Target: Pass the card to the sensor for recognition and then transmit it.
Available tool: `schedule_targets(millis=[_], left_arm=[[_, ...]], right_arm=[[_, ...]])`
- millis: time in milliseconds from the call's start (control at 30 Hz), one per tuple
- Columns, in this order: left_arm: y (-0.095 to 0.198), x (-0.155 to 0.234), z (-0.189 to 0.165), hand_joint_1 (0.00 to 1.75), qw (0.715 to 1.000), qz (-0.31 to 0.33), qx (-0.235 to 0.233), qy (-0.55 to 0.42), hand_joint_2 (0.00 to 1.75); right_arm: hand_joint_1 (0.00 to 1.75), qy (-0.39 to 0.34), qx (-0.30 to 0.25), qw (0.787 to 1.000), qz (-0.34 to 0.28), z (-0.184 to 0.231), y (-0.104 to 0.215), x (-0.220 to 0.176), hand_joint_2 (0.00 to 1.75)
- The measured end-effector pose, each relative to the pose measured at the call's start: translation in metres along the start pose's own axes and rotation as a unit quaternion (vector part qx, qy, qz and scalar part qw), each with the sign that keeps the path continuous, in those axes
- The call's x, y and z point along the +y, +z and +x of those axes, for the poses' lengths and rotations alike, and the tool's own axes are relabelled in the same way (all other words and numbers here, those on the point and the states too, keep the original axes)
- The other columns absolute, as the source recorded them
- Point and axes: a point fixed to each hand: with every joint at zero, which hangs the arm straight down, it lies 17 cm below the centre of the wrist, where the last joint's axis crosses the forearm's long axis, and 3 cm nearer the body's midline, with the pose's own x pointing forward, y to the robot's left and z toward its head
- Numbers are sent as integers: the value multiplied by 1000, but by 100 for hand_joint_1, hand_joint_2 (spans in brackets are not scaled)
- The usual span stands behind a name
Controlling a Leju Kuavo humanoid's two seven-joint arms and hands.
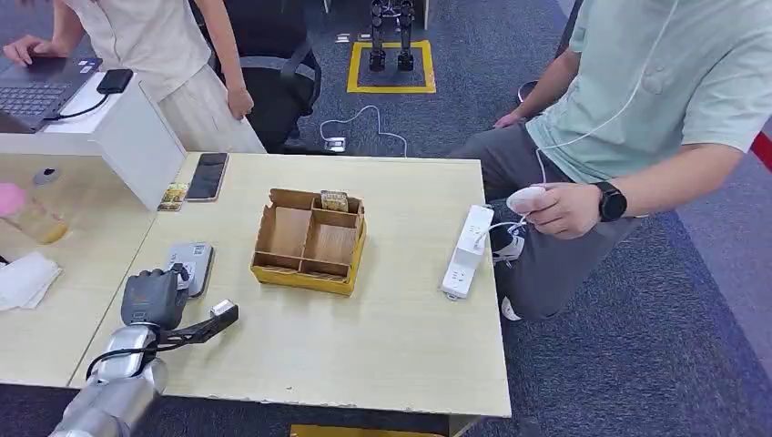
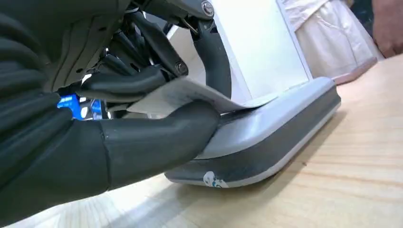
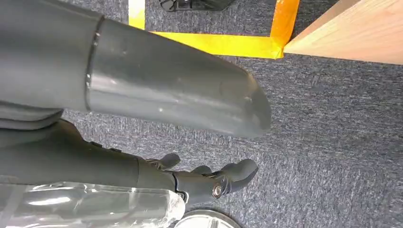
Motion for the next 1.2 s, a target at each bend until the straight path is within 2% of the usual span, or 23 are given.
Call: schedule_targets(millis=[67,100,133,200,233,267,300,367,400,600,800,1200], left_arm=[[0,0,0,106,1000,0,0,0,175],[0,0,0,98,1000,0,1,2,175],[0,1,0,35,1000,2,0,2,175],[0,4,2,37,1000,11,-2,14,175],[1,6,6,82,999,19,-5,46,175],[2,8,10,155,998,25,-7,65,175],[1,34,29,175,990,70,-29,118,175],[-20,107,30,175,977,162,-42,131,175],[-23,114,27,175,976,170,-39,134,175],[-36,150,7,175,968,208,-26,139,175],[-45,168,-9,175,965,225,-15,134,175],[-66,205,-13,175,962,249,-3,109,175]], right_arm=[[0,0,0,1000,0,0,0,0,0],[0,0,0,1000,0,0,0,0,0],[0,0,0,1000,0,0,0,0,0],[0,0,0,1000,0,0,0,0,0],[0,0,-1,1000,0,1,0,0,0],[0,1,-1,1000,0,1,0,0,0],[0,1,-1,1000,-1,1,0,0,0],[0,3,0,1000,1,1,0,1,0],[0,3,0,1000,1,1,0,1,0],[0,3,-1,1000,2,2,0,3,0],[0,5,-3,1000,5,3,1,5,0],[0,7,-6,1000,7,9,0,8,0]])
